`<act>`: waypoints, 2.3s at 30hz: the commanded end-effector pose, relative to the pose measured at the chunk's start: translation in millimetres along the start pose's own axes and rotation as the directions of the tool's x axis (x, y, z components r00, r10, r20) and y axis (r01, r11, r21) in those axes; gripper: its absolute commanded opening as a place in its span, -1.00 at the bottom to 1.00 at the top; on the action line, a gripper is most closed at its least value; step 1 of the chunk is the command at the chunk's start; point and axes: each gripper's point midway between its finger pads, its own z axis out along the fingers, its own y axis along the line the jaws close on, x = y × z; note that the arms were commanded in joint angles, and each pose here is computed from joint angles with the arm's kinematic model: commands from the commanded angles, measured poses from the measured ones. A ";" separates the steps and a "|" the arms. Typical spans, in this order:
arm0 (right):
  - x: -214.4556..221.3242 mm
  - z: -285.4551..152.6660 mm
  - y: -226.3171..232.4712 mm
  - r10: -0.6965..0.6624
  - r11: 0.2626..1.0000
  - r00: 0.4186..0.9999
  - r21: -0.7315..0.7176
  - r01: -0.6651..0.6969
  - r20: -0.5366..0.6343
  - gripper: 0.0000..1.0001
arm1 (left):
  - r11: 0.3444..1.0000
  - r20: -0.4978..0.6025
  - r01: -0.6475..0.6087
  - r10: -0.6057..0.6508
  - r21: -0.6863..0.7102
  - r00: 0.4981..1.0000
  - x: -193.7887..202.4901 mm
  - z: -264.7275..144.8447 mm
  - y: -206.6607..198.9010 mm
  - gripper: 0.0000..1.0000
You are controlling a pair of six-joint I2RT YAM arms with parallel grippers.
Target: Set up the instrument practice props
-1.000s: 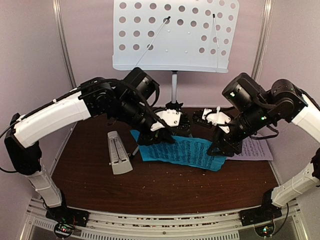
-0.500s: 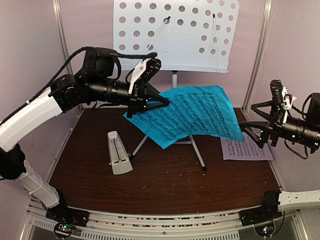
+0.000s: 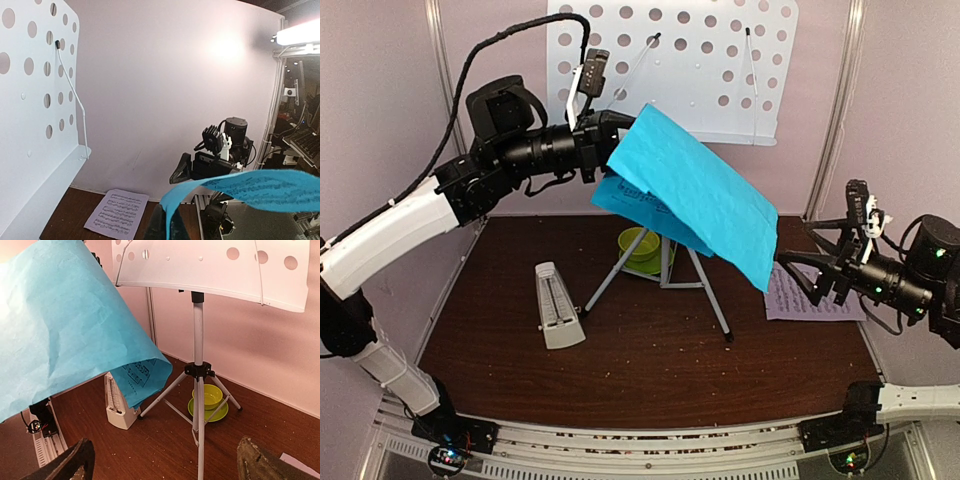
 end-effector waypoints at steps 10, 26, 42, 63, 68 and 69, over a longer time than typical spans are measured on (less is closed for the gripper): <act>-37.5 26.9 6.7 -0.046 0.999 0.984 -0.002 0.047 0.175 1.00 | 0.992 0.090 0.077 -0.086 0.104 0.992 -16.9 3.8 -4.4 -1.00; -118.0 17.7 9.2 -0.022 1.000 0.937 0.008 0.020 0.350 0.21 | 0.990 -0.017 0.119 -0.118 0.073 0.993 24.4 8.1 6.2 -1.00; -115.0 35.9 11.7 0.204 0.979 0.917 -0.070 -0.192 0.342 -0.71 | 0.996 0.036 0.035 -0.038 0.087 0.999 8.0 7.0 -3.8 -1.00; -222.4 18.4 -26.3 -0.112 0.970 0.928 0.243 0.025 0.355 -1.00 | 0.558 -0.215 -0.460 0.449 -0.691 0.867 -90.0 -44.4 45.5 -0.05; -235.4 24.1 -31.4 -0.147 0.961 0.918 0.272 0.044 0.369 -1.00 | 0.385 -0.322 -0.536 0.495 -0.751 0.807 -100.6 -41.1 66.7 0.06; -236.5 26.9 -32.1 -0.152 0.960 0.917 0.274 0.049 0.368 -1.00 | 0.360 -0.348 -0.557 0.502 -0.748 0.792 -101.8 -37.1 70.7 0.08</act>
